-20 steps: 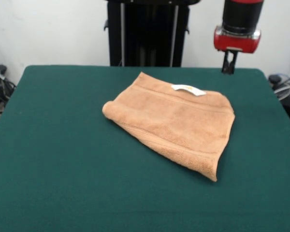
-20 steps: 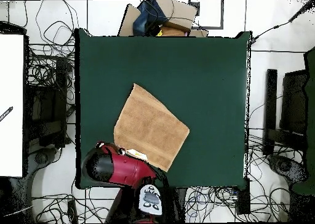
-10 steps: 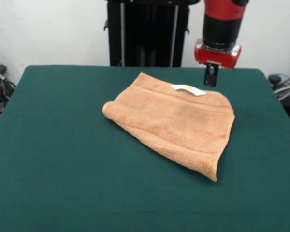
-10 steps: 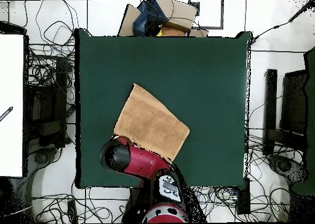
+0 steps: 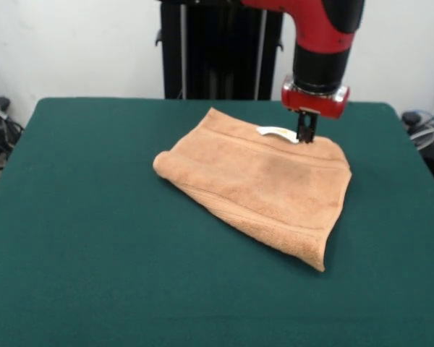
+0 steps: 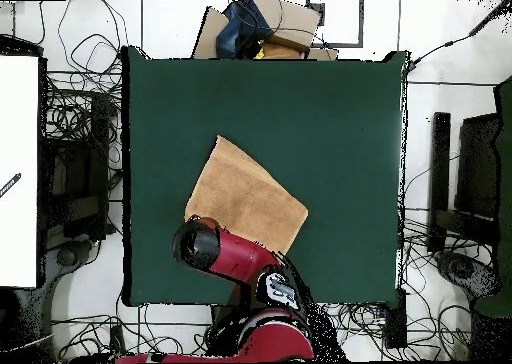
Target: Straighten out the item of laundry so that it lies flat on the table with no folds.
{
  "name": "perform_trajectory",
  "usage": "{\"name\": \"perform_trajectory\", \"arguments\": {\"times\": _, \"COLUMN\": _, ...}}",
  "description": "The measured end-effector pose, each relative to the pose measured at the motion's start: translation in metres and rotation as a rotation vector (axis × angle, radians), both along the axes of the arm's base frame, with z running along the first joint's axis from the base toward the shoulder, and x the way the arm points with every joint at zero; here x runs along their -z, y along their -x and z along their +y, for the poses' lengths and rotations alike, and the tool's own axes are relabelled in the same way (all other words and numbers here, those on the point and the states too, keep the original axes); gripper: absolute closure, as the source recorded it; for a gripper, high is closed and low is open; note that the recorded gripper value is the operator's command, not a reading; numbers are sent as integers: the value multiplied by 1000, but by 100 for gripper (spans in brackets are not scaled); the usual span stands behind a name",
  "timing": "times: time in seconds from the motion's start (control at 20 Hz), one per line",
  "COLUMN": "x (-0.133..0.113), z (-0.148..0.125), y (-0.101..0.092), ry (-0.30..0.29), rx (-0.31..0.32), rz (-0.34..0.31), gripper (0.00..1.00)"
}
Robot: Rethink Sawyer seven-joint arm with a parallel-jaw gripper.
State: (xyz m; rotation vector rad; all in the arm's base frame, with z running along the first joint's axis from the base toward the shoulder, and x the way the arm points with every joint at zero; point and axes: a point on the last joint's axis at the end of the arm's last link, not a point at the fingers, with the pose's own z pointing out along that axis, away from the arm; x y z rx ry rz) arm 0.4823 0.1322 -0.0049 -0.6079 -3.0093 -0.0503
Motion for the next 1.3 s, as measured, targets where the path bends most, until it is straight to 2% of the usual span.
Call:
{"name": "perform_trajectory", "arguments": {"times": 0.4, "x": 22, "z": 2, "y": 4, "ry": -2, "rx": -3, "rz": 29, "gripper": 100}}
{"name": "perform_trajectory", "arguments": {"times": 1.3, "x": 44, "z": 7, "y": 0, "ry": 5, "rx": -19, "rz": 37, "gripper": 100}}
